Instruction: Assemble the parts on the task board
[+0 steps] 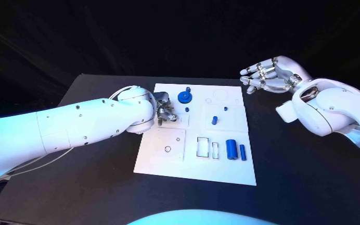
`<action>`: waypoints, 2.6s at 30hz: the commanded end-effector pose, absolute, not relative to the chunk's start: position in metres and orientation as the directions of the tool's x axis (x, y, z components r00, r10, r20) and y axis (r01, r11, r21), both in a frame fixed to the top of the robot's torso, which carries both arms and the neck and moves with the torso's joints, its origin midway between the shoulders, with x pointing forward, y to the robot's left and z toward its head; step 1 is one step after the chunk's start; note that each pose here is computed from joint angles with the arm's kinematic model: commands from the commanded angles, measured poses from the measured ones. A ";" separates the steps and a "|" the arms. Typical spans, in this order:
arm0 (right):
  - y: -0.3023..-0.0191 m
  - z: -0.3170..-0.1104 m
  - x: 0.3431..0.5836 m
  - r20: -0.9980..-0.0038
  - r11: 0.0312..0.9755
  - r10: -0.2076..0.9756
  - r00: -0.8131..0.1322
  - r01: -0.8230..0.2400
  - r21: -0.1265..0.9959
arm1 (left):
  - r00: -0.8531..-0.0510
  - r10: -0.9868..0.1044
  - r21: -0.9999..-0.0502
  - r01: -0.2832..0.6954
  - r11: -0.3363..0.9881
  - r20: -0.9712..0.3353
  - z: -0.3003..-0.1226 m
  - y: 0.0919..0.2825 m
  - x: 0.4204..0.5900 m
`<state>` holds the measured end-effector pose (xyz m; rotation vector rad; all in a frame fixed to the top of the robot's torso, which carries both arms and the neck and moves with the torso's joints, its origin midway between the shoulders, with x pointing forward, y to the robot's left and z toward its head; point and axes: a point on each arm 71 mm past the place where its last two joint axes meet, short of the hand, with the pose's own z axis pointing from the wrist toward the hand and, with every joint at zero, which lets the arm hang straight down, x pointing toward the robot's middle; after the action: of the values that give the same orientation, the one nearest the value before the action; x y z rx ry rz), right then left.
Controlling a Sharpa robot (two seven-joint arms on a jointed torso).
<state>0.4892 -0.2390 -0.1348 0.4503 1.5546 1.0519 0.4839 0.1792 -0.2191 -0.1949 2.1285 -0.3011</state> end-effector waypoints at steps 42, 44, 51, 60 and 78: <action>-0.239 -0.135 0.488 -0.587 0.530 0.755 -0.292 -0.255 0.809 | -0.636 -0.184 -0.230 -0.011 0.973 -0.749 -0.231 0.173 0.487; -0.239 -0.135 0.488 -0.586 0.529 0.756 -0.292 -0.253 0.810 | -0.636 -0.186 -0.231 -0.014 0.973 -0.748 -0.231 0.173 0.488; -0.239 -0.135 0.488 -0.584 0.529 0.758 -0.291 -0.249 0.811 | -0.625 -0.212 -0.244 -0.035 0.969 -0.751 -0.231 0.176 0.490; -0.240 -0.136 0.488 -0.584 0.530 0.759 -0.290 -0.247 0.811 | -0.621 -0.220 -0.248 -0.043 0.968 -0.752 -0.231 0.177 0.491; -0.242 -0.136 0.489 -0.584 0.533 0.760 -0.286 -0.241 0.811 | -0.612 -0.249 -0.274 -0.054 0.960 -0.751 -0.225 0.180 0.489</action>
<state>0.4890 -0.2418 -0.1357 0.4582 1.5657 1.0417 0.4920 0.1799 -0.2206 -0.2046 2.1876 -0.2844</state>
